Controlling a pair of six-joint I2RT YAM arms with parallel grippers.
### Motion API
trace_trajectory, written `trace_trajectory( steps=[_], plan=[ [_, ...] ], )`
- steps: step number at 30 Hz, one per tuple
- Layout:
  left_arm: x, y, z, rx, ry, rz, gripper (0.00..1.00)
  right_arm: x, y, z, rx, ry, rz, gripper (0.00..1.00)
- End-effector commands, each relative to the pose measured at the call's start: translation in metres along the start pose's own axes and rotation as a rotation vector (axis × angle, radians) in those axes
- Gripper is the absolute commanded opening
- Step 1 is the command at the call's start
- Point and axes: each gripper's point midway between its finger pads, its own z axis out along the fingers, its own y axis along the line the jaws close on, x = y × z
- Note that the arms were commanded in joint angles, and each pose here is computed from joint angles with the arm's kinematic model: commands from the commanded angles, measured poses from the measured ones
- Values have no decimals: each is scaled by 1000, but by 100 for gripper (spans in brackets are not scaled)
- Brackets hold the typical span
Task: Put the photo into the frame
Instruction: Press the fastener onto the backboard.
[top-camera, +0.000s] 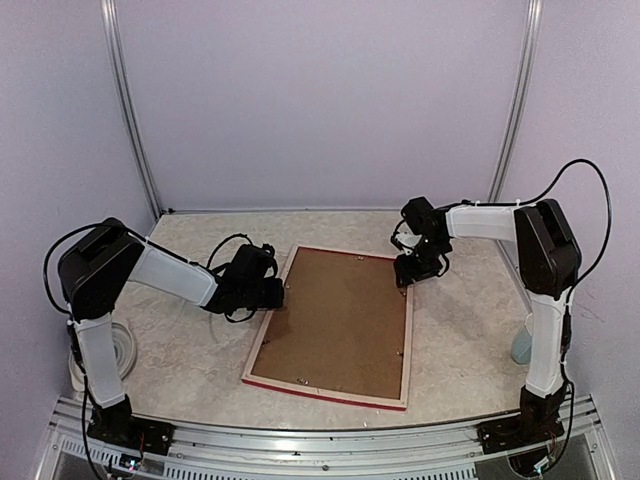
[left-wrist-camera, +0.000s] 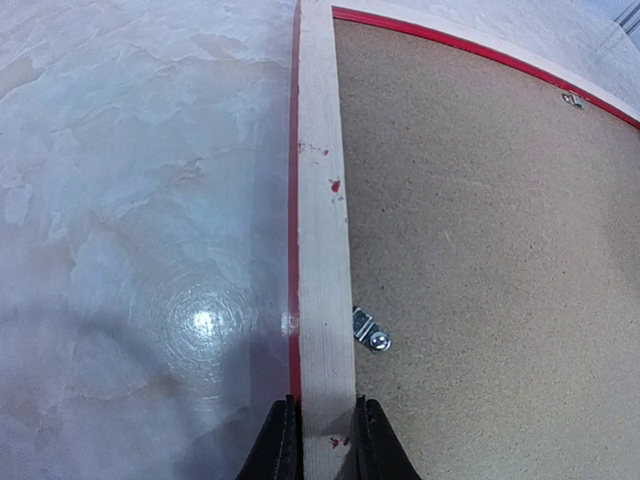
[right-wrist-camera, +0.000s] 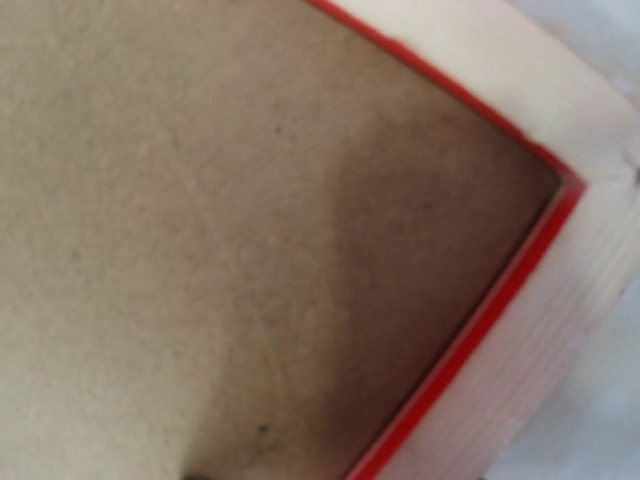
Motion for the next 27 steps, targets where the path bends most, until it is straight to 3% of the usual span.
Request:
trace_trajectory(
  steps=[1, 11, 27],
  plan=[
    [72, 15, 8, -33, 233, 60, 10, 23, 22, -9, -104, 59, -46, 54],
    [73, 15, 9, -33, 238, 56, 10, 36, 40, -18, -184, 69, -56, 55],
    [74, 12, 9, -29, 239, 60, 10, 46, 18, -14, 61, 138, -95, 43]
  ],
)
